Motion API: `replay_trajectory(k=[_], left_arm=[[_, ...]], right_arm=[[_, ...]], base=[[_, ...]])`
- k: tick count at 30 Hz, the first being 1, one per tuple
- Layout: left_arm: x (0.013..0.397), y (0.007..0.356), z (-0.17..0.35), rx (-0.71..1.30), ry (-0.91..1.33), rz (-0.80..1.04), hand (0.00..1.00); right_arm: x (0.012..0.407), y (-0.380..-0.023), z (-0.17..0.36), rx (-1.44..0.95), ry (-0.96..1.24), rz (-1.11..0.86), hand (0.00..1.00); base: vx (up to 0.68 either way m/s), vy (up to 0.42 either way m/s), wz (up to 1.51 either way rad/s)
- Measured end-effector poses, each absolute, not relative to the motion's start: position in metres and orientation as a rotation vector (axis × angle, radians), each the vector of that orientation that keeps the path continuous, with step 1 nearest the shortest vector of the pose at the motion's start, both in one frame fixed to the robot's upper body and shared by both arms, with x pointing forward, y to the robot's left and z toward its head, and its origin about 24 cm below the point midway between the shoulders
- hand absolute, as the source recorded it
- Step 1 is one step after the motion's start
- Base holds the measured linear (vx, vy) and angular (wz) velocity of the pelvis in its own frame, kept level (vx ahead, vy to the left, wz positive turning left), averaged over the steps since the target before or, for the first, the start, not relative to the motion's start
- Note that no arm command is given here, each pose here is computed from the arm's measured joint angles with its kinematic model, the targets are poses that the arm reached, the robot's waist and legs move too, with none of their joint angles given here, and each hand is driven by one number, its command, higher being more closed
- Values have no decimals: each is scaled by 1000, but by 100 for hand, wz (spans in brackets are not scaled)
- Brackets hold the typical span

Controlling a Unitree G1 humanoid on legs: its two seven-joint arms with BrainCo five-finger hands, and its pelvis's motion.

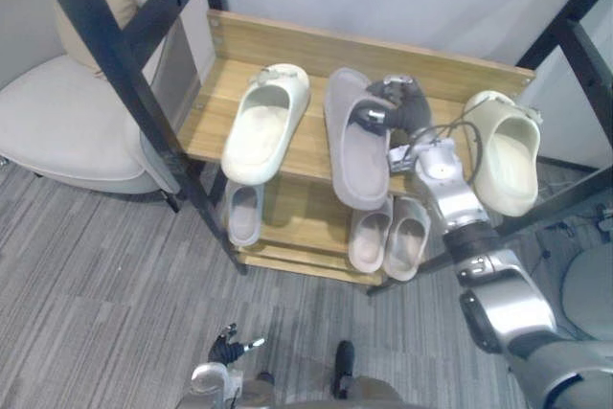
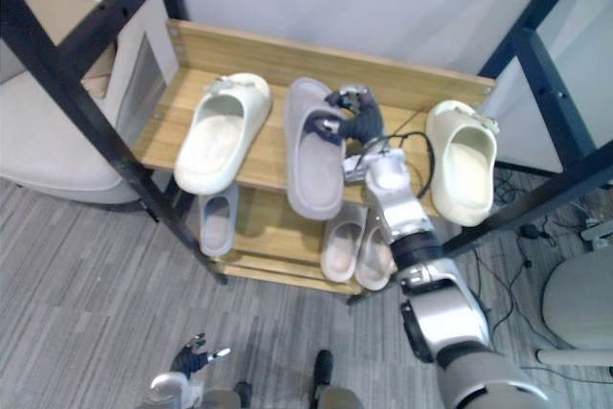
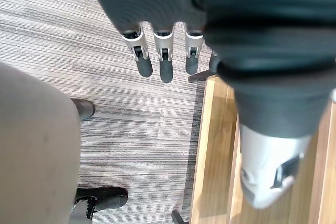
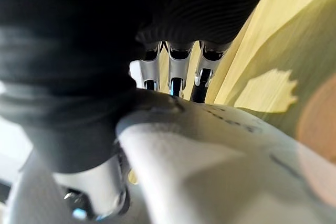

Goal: Organize the slippers on the shoe rack

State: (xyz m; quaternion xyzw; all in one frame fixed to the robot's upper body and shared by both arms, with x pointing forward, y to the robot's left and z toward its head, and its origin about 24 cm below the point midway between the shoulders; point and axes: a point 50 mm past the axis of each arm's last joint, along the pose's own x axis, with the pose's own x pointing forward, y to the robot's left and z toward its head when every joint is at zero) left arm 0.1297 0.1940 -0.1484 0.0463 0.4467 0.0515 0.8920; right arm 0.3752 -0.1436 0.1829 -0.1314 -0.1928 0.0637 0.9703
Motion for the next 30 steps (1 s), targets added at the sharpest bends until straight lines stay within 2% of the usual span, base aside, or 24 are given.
replay_trajectory(k=[11, 21, 30], left_arm=[[129, 194, -149, 100, 931, 105, 0], [127, 194, -150, 122, 941, 88, 0], [124, 191, -151, 139, 950, 64, 0]], right_arm=[[328, -138, 167, -193, -483, 173, 100], [285, -124, 214, -2, -792, 244, 100], [263, -75, 176, 54, -663, 577, 100]], base=[[2, -3, -1], [-2, -3, 1], [-51, -39, 20]])
